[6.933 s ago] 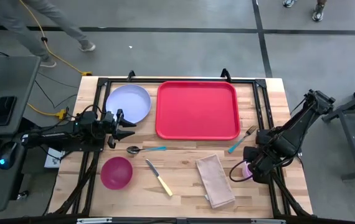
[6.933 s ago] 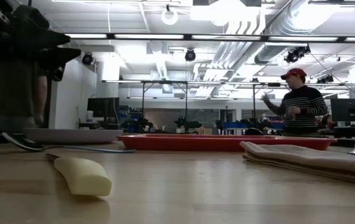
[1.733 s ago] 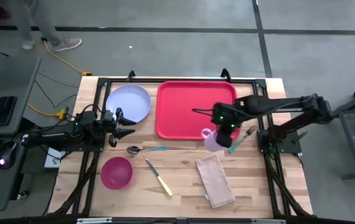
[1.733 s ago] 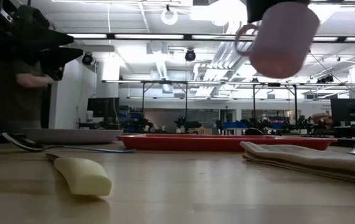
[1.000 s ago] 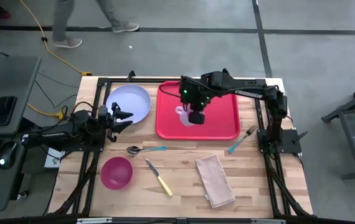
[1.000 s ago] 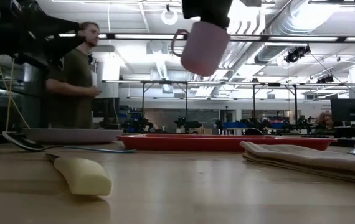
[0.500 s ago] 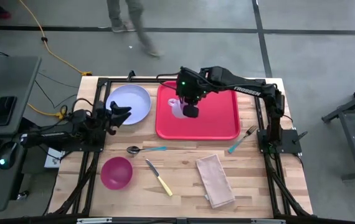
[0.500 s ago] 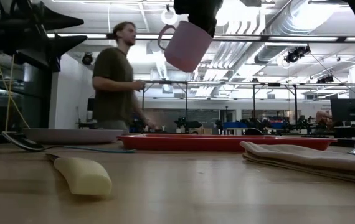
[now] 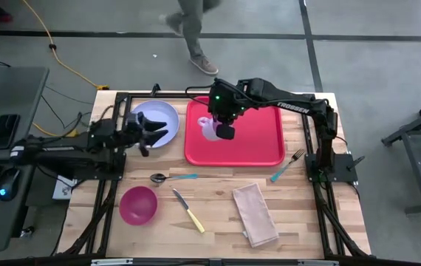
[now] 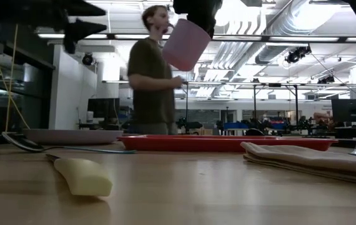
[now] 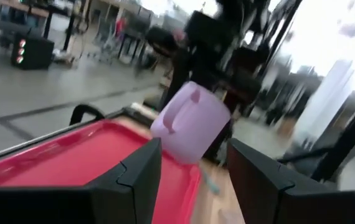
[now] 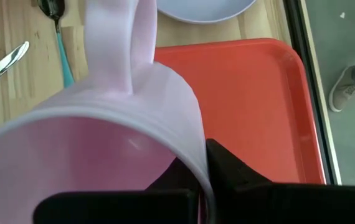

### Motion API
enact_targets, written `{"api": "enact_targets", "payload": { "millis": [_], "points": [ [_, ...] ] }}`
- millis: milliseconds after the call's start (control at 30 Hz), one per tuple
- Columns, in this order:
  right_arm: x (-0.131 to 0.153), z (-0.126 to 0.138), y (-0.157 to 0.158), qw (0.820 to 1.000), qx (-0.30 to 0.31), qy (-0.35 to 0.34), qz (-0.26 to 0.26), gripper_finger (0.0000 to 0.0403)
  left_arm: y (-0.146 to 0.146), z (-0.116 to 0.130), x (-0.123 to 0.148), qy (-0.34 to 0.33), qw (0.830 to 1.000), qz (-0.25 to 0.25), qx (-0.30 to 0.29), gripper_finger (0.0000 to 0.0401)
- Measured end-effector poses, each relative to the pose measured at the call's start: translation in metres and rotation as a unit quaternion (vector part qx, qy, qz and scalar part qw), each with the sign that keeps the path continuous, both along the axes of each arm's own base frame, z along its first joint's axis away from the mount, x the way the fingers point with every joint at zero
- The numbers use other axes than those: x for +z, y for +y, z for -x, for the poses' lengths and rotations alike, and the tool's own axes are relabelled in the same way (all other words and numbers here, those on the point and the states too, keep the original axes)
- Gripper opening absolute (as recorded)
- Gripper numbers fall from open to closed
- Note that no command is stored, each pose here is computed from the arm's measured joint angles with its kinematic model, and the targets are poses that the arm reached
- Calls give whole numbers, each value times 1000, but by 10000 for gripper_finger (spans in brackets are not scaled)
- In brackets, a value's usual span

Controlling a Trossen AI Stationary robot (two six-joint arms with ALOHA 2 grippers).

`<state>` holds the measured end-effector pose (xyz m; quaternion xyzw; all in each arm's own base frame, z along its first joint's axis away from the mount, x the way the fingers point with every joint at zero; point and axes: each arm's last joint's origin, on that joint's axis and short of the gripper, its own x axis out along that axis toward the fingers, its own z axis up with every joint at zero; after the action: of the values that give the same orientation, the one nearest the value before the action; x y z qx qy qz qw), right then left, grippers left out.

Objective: Set up tray
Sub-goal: Put the pink mug on the red tray

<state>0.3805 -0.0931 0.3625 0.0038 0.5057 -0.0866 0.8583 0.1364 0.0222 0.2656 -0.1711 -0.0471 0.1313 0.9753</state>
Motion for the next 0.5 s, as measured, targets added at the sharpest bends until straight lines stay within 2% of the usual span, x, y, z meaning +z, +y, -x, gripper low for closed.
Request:
{"api": "enact_targets", "payload": {
  "millis": [133, 333, 500],
  "points": [
    [-1, 1, 0, 1000, 1, 8, -4, 0, 4, -28, 19, 92, 996, -7, -1, 211],
    [-3, 4, 2, 1000, 2, 27, -9, 0, 9, -71, 37, 201, 979, -39, -9, 211],
    [-4, 7, 4, 999, 6, 43, -20, 0, 13, -99, 45, 252, 964, -78, -20, 211]
  ]
}}
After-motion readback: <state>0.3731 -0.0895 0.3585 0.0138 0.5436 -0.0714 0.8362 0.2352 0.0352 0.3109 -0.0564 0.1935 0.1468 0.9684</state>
